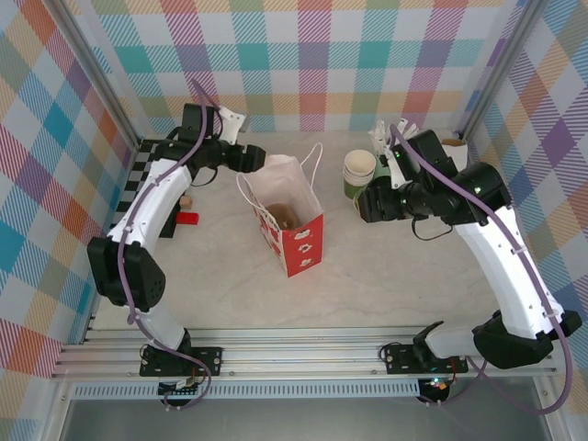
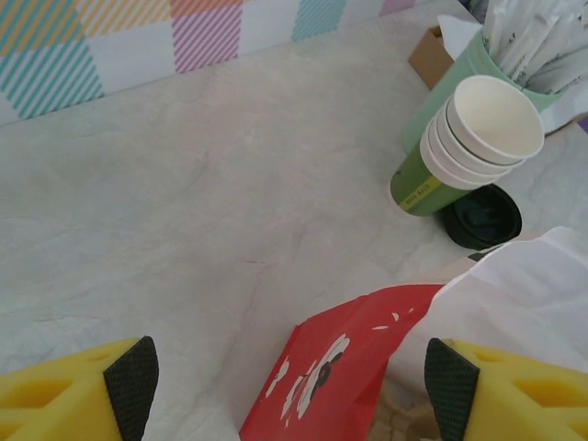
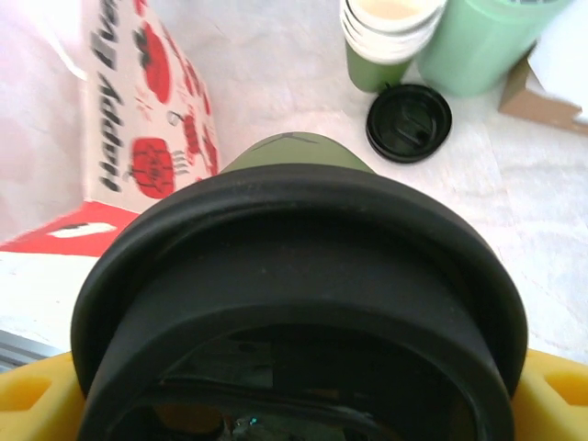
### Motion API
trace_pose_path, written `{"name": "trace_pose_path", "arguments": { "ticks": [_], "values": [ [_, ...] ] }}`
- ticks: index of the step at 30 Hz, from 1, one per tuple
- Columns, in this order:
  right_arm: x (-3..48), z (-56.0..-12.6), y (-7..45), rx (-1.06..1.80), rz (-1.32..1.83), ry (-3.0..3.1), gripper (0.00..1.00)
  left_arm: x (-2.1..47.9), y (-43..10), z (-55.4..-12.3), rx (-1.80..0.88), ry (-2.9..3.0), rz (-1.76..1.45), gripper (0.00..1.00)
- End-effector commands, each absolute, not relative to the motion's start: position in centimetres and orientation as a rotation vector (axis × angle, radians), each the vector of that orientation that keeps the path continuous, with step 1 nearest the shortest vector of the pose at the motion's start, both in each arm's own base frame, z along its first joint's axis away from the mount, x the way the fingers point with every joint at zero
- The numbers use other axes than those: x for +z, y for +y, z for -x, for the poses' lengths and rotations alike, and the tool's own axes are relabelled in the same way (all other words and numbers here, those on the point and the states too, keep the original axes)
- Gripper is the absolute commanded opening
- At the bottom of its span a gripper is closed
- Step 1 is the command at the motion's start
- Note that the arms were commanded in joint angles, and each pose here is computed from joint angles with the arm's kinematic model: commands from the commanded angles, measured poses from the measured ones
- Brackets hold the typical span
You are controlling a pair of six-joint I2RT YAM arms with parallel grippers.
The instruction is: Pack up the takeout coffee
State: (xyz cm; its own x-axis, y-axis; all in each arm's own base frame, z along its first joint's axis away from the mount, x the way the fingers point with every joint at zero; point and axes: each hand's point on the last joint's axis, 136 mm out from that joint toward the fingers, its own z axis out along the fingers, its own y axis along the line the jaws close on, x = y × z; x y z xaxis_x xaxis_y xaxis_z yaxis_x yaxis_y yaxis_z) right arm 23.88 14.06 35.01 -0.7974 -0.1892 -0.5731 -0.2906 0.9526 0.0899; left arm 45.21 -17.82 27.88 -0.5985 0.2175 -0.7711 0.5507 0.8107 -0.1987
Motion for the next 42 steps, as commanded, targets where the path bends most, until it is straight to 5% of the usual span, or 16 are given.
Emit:
{"name": "trace_pose_path", "arguments": {
  "ticks": [1,10,17,35,42],
  "values": [
    [36.0,-23.9,15.3,0.238,0.42,2.492,0.44,27.5,-18.6,-45.6,-0.53,2.211,-0.656,0.77],
    [40.1,-23.7,22.6,0.33,0.7,2.324,0.44,26.8,-20.4,-45.6,-0.564,2.224,-0.721,0.33],
    [41.4,-23.5,27.3,0.474,0.813,2.237,0.44,27.6,-21.1,-44.5,-0.58,2.198,-0.772,0.17],
    [34.9,-26.6,31.4,0.334,0.66,2.484,0.42,28.3,-22.5,-42.6,-0.638,2.238,-0.74,0.19],
    [33.6,-26.9,32.1,0.323,0.675,2.513,0.42,32.8,-19.3,-43.4,-0.493,2.22,-0.474,0.68]
  ]
}}
